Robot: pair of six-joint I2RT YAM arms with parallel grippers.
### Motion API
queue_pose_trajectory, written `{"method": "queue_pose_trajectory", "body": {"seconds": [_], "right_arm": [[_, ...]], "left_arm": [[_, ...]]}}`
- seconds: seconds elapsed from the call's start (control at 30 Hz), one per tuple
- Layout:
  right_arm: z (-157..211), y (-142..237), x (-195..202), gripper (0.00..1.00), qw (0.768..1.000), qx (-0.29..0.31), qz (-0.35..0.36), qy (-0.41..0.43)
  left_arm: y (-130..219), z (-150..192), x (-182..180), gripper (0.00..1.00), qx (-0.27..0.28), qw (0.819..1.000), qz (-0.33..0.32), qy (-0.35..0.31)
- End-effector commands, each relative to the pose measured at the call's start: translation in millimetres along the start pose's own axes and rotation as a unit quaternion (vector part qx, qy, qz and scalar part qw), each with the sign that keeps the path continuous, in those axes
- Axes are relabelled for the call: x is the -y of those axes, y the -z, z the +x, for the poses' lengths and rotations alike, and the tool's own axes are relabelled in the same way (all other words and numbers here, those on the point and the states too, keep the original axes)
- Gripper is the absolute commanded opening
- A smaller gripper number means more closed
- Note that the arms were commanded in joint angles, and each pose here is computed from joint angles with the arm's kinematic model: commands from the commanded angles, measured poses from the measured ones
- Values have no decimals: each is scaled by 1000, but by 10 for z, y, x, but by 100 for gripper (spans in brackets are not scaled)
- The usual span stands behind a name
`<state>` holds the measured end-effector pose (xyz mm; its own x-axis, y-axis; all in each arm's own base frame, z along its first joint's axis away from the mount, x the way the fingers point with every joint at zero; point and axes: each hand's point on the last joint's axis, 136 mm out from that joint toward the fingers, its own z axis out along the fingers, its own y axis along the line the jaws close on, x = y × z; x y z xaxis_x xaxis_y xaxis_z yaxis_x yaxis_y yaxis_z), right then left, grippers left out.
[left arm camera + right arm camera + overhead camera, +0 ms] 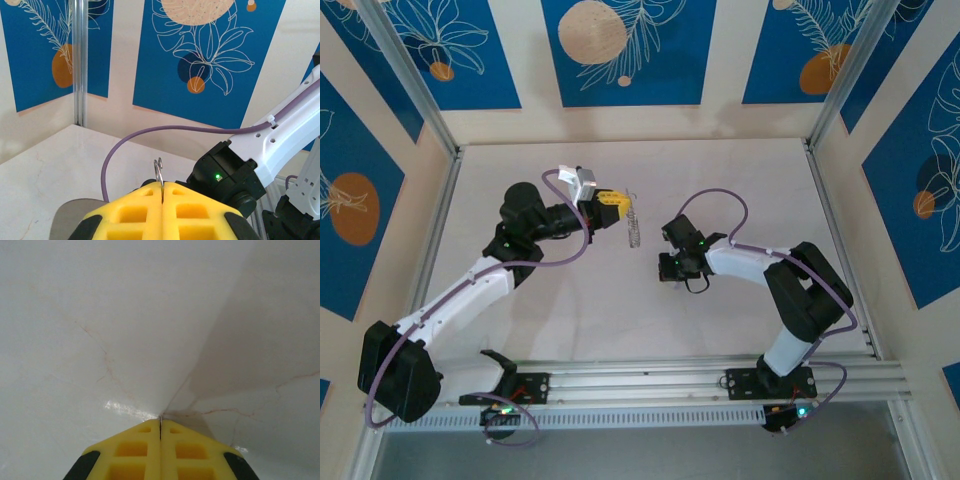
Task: Put the keys on the keyring
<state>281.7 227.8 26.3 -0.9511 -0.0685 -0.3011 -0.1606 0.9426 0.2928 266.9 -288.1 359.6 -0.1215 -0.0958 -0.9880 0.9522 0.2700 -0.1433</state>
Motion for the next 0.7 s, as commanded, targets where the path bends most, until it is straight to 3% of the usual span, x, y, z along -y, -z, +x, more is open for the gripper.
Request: {"method": "queue_pose_trajectory", "body": {"seconds": [0.0, 0.13, 0.33, 0.67], "right_arm": [[-64, 115, -59, 0, 1000, 11, -13, 1], [-259, 452, -151, 0, 997, 57, -48, 0], [-634, 1280, -327, 0, 978, 170, -124, 11], [-882, 2656, -557, 0, 895, 357, -258, 73]], "left_arm": [[13, -103, 59, 0, 18, 999, 6, -26], [-5, -101, 65, 0, 14, 1000, 11, -24], [-55, -103, 53, 0, 6, 1000, 18, -23], [-256, -70, 46, 0, -25, 999, 23, -40]]}}
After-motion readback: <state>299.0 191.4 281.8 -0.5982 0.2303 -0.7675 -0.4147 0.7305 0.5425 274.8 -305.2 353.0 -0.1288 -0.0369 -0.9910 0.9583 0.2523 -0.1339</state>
